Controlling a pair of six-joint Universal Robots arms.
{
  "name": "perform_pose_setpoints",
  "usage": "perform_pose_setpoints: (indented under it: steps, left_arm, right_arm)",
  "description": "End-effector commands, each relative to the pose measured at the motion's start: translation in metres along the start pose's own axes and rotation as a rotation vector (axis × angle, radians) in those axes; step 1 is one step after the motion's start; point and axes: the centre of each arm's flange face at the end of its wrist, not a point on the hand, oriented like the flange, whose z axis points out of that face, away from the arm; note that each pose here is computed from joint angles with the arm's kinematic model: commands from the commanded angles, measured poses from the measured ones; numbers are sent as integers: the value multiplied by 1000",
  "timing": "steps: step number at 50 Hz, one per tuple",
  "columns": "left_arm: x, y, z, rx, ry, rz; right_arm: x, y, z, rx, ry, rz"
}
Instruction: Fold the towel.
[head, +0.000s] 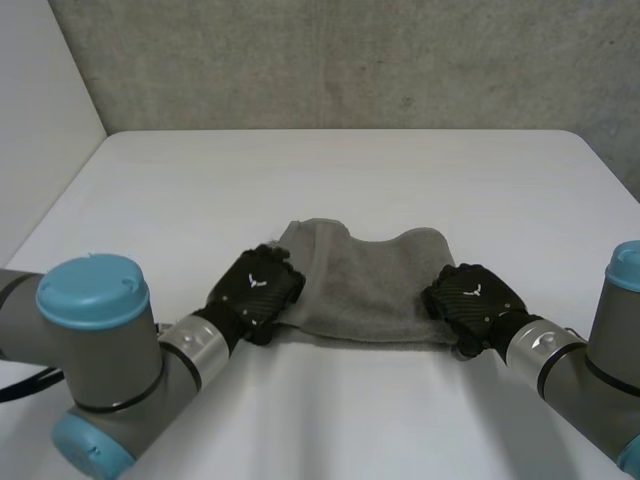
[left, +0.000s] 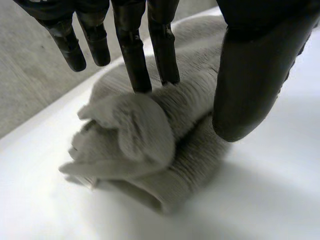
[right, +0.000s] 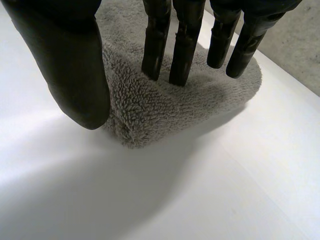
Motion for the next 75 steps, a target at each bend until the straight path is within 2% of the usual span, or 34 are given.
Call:
perform_pose_setpoints:
  steps: [1,12,21,37,46,51,59,66,75]
  left_arm:
    - [13,12,-16,-56,30,-11]
    - [17,21,-28,-125,43,-30]
    - [13,11,-35,-104,16,-24]
    - [11,-19,-46,-31,6,-20]
    - [-17,-41,-49,41,-80,-92]
    - [-28,-49,-52,71,-113,-107]
    - [-27,-47,-53,63,-109,-112]
    - [-27,-44,-51,57,-103,-115]
    - [-27,-44,-50,62,-107,-117]
  right_arm:
    - [1,3,-1,-9,2,5]
    - [0,5,-1,-7,-4,5]
    - [1,3,1,10,2,-10]
    - [19,-9,2,16,40,-147]
    - [26,-36,3,32,17,-178]
    - [14,-51,4,74,-8,-213]
    - [-3,-24,-5,-9,-62,-162]
    - [12,-1,-8,-5,32,-135]
    - [15,8,-5,9,61,-114]
